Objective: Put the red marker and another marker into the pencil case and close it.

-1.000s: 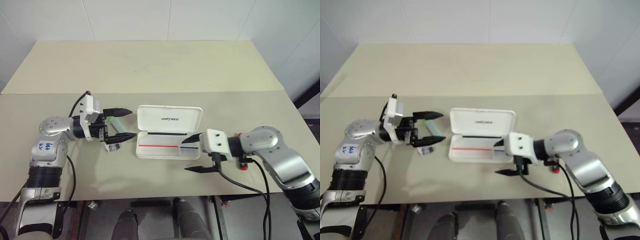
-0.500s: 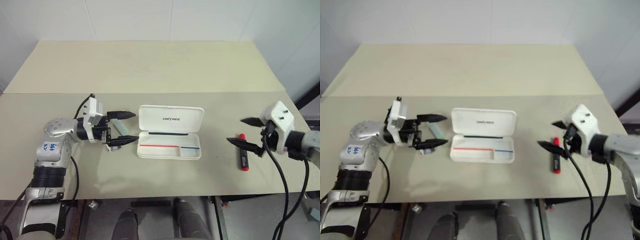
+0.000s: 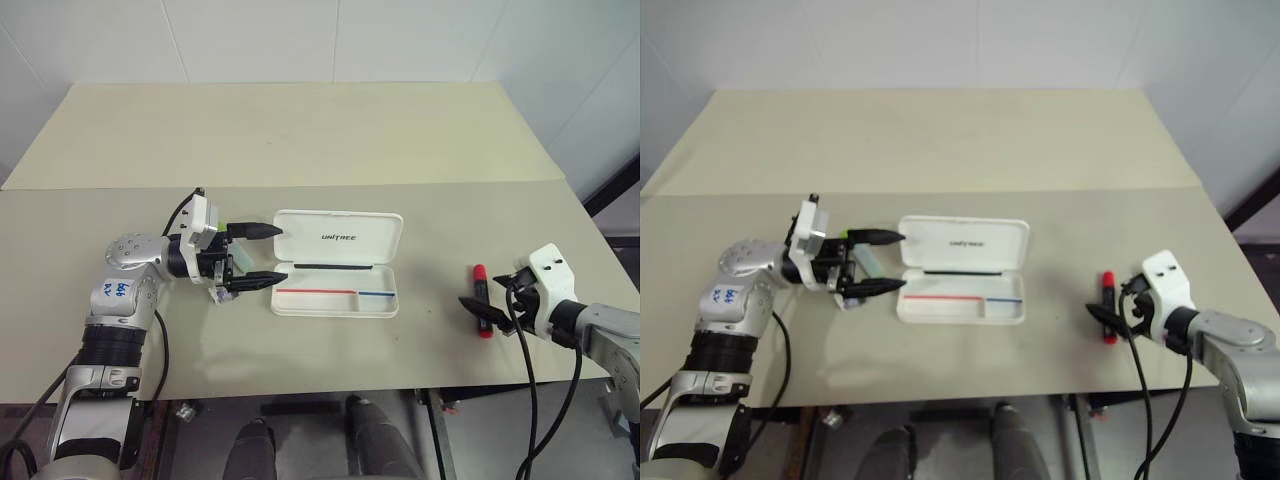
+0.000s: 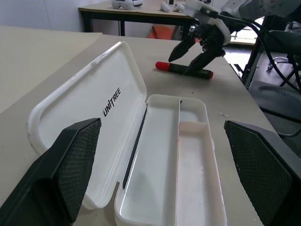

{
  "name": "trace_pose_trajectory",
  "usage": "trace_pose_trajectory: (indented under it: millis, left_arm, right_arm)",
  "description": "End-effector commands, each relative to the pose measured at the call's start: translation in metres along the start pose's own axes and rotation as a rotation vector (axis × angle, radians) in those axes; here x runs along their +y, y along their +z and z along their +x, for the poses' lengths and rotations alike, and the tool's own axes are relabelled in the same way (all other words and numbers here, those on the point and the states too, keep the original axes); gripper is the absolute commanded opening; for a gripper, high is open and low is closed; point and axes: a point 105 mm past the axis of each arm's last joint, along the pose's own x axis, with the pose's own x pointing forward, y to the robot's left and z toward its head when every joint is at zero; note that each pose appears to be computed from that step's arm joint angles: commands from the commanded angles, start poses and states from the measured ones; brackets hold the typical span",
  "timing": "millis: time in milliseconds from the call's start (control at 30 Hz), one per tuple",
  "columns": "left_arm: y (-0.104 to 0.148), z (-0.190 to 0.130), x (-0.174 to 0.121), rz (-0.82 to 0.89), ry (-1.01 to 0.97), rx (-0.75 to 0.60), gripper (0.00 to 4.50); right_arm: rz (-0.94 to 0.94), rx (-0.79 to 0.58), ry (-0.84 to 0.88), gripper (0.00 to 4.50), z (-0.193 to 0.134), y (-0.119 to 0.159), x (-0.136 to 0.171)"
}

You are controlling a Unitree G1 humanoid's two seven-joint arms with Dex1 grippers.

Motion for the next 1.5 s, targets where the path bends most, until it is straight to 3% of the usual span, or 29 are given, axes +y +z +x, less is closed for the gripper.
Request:
trace_pose_trajectory:
  millis: [33, 267, 433, 700, 867, 1033, 1167, 1500]
  left_arm:
    - [0.009, 0.000, 0.002, 0.041, -0.008, -0.010, 4.50]
    - [0.010, 0.001, 0.002, 0.041, -0.005, -0.009, 4.50]
    - [0.010, 0.001, 0.003, 0.042, -0.003, -0.011, 4.50]
    - [0.012, 0.002, 0.005, 0.048, -0.008, -0.016, 4.50]
    - [0.013, 0.001, 0.005, 0.052, -0.011, -0.018, 4.50]
    - [0.013, -0.006, 0.009, 0.060, 0.026, -0.009, 4.50]
    - [0.012, -0.014, 0.011, 0.065, 0.064, 0.003, 4.50]
    - [0.013, -0.016, 0.007, 0.072, 0.079, 0.007, 4.50]
  right_arm:
    - [0.021, 0.012, -0.047, 4.45, 0.002, -0.006, -0.008]
    - [0.020, 0.009, -0.064, 2.21, 0.005, -0.005, -0.013]
    - [-0.055, -0.053, -0.071, 0.59, 0.001, 0.014, -0.017]
    - [-0.263, -0.226, -0.022, 0.59, -0.012, 0.085, -0.006]
    - [-0.418, -0.291, 0.212, 0.59, -0.019, 0.121, 0.046]
    - [-0.520, -0.320, 0.417, 0.59, -0.021, 0.136, 0.098]
    - [-0.617, -0.304, 0.550, 0.59, -0.010, 0.131, 0.135]
    - [-0.891, -0.217, 0.554, 0.59, 0.051, 0.119, 0.163]
